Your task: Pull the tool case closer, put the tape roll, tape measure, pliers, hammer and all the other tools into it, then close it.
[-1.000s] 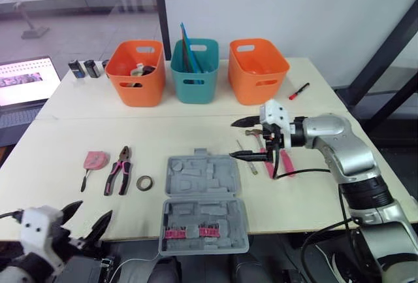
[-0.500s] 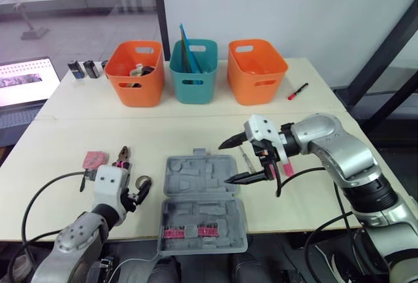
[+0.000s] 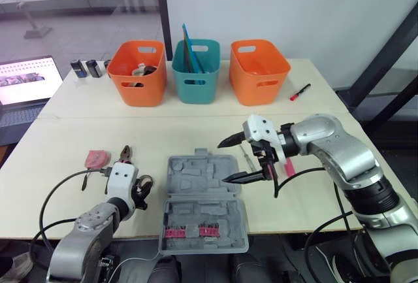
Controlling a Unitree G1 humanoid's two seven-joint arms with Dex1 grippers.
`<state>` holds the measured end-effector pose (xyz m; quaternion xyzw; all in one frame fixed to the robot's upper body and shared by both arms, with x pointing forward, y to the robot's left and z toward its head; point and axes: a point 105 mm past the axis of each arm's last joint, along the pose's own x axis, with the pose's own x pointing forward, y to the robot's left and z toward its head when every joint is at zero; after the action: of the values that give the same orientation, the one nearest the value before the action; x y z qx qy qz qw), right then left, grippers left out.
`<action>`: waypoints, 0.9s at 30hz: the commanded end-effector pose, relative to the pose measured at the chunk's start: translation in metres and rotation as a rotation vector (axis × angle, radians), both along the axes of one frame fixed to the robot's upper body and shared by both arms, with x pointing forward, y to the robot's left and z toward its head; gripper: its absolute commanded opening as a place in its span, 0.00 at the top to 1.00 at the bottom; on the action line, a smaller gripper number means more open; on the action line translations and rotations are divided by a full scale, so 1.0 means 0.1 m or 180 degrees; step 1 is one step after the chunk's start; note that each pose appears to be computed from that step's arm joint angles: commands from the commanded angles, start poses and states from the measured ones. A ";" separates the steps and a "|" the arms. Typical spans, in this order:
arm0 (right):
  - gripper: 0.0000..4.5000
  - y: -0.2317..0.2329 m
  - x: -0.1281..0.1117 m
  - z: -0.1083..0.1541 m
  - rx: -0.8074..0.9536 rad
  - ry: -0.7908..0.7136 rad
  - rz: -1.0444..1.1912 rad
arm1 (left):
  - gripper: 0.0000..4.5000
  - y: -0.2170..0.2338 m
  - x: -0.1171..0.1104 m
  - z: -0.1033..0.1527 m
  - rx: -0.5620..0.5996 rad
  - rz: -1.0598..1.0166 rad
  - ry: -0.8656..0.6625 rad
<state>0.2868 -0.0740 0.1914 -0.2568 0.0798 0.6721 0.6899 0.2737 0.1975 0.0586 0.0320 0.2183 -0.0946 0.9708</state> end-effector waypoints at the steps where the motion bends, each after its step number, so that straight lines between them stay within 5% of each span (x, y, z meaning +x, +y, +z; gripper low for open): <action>1: 0.00 0.04 -0.01 0.06 0.0030 -0.0136 0.0036 | 0.56 -0.03 0.05 0.07 0.0042 -0.0042 -0.0138; 18: 0.00 0.12 -0.06 0.05 0.0107 -0.0127 0.0058 | 0.56 -0.05 0.14 -0.08 0.0090 -0.0127 -0.0053; 22: 0.00 0.10 -0.03 0.05 0.0111 -0.0141 0.0037 | 0.98 -0.03 0.18 -0.04 0.0050 -0.0068 -0.0107; 27: 0.00 0.10 -0.02 0.03 0.0109 -0.0141 0.0044 | 0.99 0.04 0.17 0.14 0.0121 -0.0075 -0.0259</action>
<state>0.2875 -0.0673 0.1903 -0.2544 0.0660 0.6681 0.6961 0.2890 0.1970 0.0524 0.0422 0.2124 -0.1018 0.9710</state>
